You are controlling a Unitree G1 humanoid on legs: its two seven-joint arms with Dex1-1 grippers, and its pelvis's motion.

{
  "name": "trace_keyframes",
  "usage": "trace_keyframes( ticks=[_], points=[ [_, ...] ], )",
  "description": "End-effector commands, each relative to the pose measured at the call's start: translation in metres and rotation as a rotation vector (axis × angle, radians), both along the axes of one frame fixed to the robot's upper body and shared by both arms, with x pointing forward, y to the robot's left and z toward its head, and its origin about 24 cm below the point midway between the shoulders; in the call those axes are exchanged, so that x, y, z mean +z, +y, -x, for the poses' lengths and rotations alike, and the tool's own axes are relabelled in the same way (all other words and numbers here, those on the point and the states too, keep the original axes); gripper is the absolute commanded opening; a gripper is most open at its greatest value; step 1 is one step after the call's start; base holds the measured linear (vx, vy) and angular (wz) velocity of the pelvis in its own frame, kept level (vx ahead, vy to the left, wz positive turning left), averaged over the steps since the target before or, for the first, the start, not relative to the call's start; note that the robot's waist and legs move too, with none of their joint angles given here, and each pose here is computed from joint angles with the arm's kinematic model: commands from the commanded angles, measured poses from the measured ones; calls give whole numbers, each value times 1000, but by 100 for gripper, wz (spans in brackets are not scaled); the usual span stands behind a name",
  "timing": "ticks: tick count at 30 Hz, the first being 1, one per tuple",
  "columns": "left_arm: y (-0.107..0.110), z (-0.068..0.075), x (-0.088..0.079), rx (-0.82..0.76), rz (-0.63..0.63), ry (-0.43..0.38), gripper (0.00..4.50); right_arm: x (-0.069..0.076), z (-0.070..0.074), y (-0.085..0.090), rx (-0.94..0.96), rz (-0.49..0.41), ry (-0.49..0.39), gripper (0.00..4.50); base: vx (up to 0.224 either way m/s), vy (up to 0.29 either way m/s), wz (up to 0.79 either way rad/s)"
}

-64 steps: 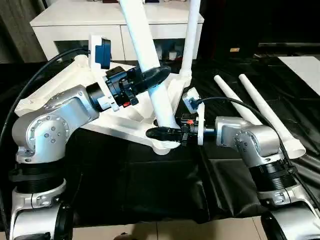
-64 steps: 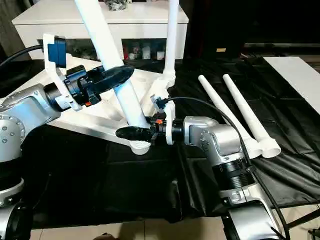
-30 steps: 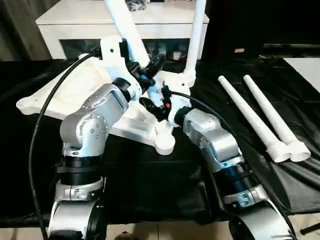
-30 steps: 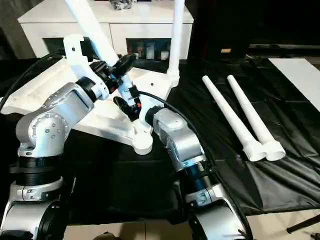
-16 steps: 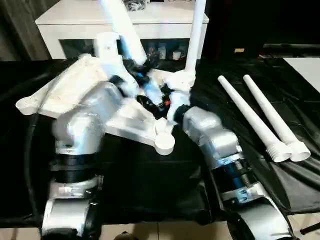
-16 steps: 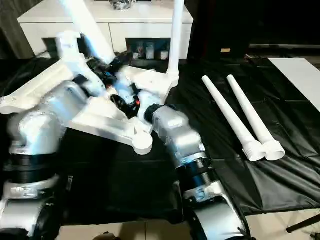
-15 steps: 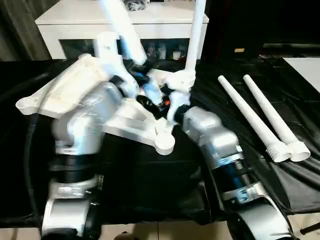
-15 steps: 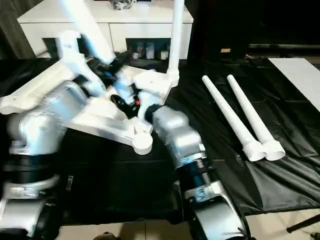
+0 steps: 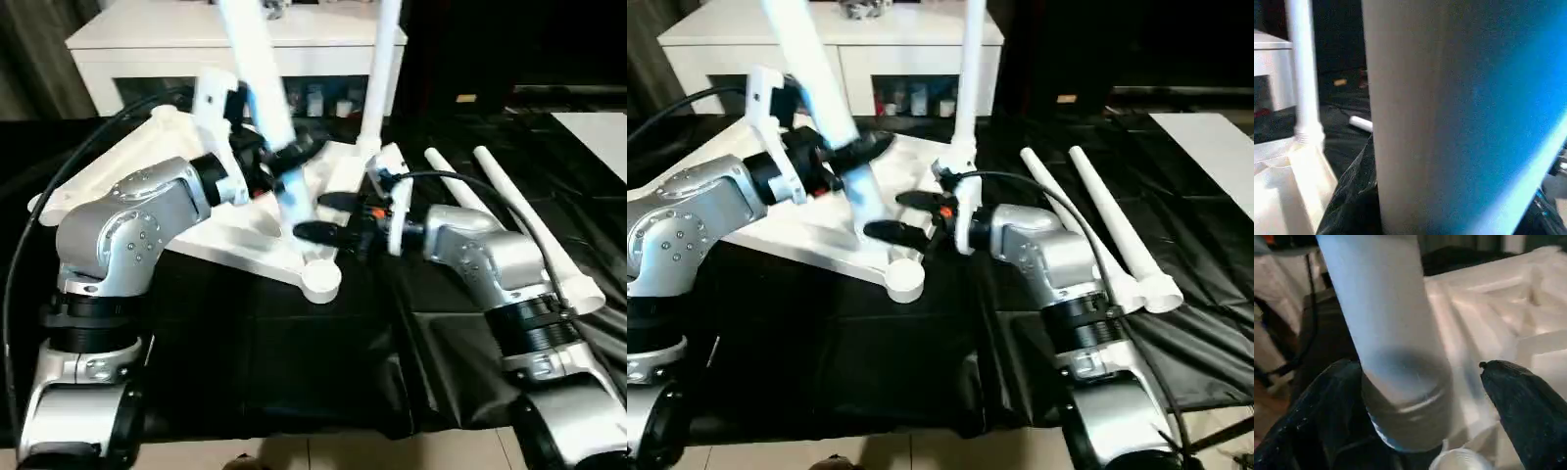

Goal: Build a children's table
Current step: Pick table leg

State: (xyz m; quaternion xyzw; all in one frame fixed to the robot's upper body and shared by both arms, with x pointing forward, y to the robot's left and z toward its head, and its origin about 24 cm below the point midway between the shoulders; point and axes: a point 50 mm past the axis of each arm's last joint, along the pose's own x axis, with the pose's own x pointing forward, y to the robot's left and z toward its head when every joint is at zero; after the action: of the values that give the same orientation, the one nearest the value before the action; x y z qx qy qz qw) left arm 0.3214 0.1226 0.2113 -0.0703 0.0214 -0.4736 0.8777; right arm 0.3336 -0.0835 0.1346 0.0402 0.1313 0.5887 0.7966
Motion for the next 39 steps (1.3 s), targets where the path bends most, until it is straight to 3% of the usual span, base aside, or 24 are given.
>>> trace_keyframes(
  ticks=[1, 9, 14, 15, 19, 30, 33, 39],
  points=[
    [-4, 4, 8, -54, -5, -24, 189, 13, 2, 5, 58, -10, -24, 435, 0, 0, 0],
    [-9, 6, 6, -113, 24, -5, 189, 19, 6, 14, 136, -58, -6, 435, 0, 0, 0],
    [-12, 4, 7, -122, 36, 1, 189, 22, 5, 14, 154, -65, 13, 394, 0, 0, 0],
    [-11, 3, 7, -114, 40, -1, 189, 23, 5, 13, 160, -68, 17, 365, 0, 0, 0],
    [-9, 2, 7, -104, 44, 0, 189, 23, 5, 12, 163, -72, 24, 348, 0, 0, 0],
    [-6, 3, 7, -91, 41, -1, 188, 18, 6, 14, 181, -45, 42, 247, 0, 0, 0],
    [-3, -2, 8, -13, 71, 27, 258, 19, 6, 17, 180, -56, 39, 223, 0, 0, 0],
    [8, -4, 17, 31, 126, 16, 303, 17, 5, 21, 172, -67, 41, 193, 0, 0, 0]
  ],
)
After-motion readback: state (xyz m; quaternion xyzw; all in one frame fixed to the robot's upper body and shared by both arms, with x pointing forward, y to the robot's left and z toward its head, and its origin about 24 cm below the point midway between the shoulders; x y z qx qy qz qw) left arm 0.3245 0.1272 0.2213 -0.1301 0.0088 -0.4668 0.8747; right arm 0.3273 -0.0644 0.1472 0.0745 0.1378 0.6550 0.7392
